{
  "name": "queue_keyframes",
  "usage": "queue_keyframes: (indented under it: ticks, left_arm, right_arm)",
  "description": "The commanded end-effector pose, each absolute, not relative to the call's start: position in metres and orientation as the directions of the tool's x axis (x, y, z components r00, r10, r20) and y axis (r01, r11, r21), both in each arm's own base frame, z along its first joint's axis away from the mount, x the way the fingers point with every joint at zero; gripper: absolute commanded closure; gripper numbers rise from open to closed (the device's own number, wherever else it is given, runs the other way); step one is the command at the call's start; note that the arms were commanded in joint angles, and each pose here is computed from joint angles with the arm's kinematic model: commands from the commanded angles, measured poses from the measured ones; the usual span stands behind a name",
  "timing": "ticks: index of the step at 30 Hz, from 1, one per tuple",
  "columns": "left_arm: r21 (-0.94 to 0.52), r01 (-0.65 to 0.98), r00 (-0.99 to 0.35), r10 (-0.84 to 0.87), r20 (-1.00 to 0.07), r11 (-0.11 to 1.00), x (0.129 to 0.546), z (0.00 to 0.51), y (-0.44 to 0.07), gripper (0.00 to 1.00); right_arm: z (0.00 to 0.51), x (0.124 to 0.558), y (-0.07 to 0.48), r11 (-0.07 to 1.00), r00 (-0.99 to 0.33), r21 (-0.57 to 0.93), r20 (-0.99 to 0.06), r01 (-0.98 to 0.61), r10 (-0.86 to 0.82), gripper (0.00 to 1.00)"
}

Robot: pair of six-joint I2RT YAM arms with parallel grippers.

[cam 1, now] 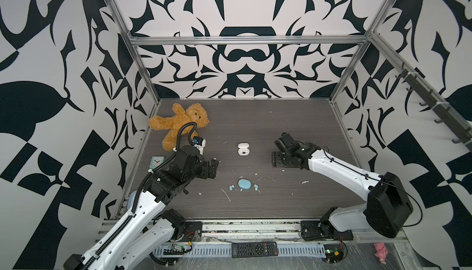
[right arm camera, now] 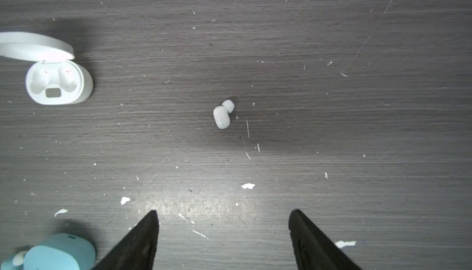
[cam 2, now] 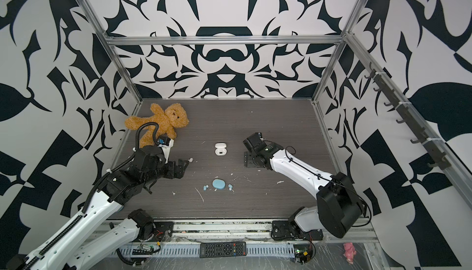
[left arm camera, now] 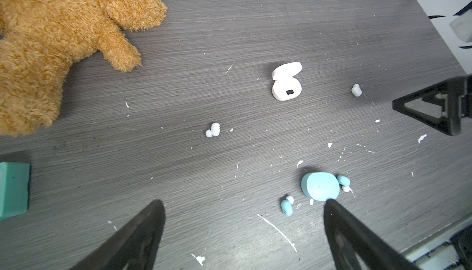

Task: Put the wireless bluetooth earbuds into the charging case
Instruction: 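Move the right gripper over the white earbud beside the case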

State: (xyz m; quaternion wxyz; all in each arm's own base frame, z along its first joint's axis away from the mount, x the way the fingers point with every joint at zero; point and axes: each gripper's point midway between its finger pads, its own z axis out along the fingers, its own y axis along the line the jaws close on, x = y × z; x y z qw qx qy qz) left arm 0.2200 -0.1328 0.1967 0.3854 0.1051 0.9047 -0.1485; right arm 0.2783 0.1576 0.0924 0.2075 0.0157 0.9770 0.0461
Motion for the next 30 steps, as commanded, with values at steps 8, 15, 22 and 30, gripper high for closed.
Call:
queue_keyframes:
  ticks: [8, 15, 22, 30]
  left_arm:
    - [-0.132, 0.257, -0.646, 0.069, -0.760, 0.957, 0.227, 0.198, -0.119, 0.01]
    - [-0.117, 0.249, -0.644, 0.074, -0.761, 0.961, 0.229, 0.198, -0.118, 0.01]
    - [-0.116, 0.253, -0.648, 0.080, -0.757, 0.960, 0.229, 0.196, -0.118, 0.01]
    - [-0.116, 0.259, -0.652, 0.085, -0.753, 0.959, 0.230, 0.194, -0.120, 0.01]
  right_arm:
    - [0.083, 0.308, 0.190, 0.968, -0.926, 0.245, -0.375, -0.049, 0.048, 0.24]
    - [0.074, 0.321, 0.192, 0.976, -0.924, 0.213, -0.382, -0.049, 0.036, 0.29]
    - [0.069, 0.331, 0.190, 0.983, -0.914, 0.181, -0.404, -0.037, 0.040, 0.33]
    - [0.059, 0.332, 0.188, 0.983, -0.913, 0.181, -0.406, -0.037, 0.040, 0.33]
